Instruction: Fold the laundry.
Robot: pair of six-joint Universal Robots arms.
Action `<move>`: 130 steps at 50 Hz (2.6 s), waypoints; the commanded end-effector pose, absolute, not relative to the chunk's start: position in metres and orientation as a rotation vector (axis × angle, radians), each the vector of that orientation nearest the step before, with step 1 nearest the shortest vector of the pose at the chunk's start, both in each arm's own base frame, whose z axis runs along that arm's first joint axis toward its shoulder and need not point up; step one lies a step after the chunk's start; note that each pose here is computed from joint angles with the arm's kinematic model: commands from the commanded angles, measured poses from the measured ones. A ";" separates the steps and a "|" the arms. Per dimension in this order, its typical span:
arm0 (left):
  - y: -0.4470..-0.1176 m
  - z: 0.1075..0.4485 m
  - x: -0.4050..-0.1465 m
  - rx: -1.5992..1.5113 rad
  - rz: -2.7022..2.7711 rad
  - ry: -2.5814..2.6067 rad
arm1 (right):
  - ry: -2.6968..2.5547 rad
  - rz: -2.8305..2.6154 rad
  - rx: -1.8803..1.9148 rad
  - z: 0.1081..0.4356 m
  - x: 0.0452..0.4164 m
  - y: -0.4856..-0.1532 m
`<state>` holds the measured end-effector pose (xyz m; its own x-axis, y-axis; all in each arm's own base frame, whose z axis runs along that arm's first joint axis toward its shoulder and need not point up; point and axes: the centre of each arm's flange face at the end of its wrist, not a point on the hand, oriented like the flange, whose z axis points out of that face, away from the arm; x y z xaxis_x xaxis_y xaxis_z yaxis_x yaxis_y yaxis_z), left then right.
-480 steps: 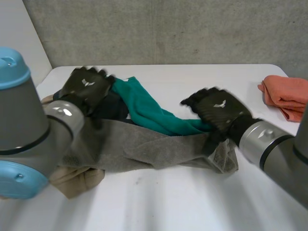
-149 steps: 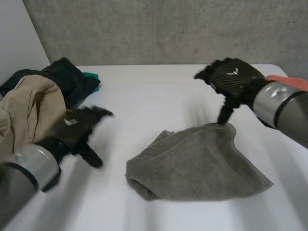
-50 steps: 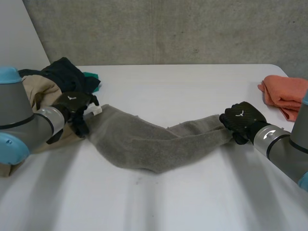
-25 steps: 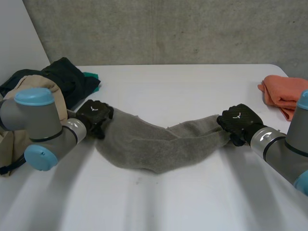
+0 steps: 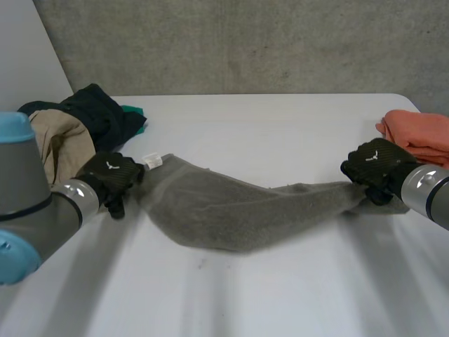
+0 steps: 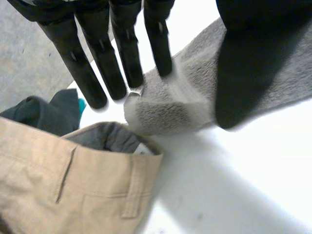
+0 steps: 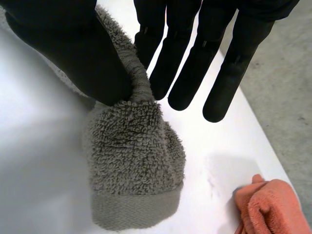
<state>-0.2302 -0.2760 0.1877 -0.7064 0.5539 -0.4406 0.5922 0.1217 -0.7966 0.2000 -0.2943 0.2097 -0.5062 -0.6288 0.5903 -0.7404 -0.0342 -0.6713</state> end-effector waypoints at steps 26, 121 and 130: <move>-0.313 0.127 -0.262 1.391 -1.668 2.156 | -2.167 1.657 1.411 0.182 0.211 -0.310; -0.258 0.172 -0.221 1.098 -1.734 2.387 | -2.331 1.598 1.207 0.194 0.159 -0.351; -0.267 0.135 -0.205 1.122 -1.613 2.526 | -2.329 1.588 1.305 0.164 0.138 -0.346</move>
<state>-0.2121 -0.2575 0.1534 -0.7518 0.5624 -0.3443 0.5293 0.2032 -0.8238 0.1484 -0.3407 0.1803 -0.6590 -0.6171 0.4300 -0.6450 0.1697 -0.7451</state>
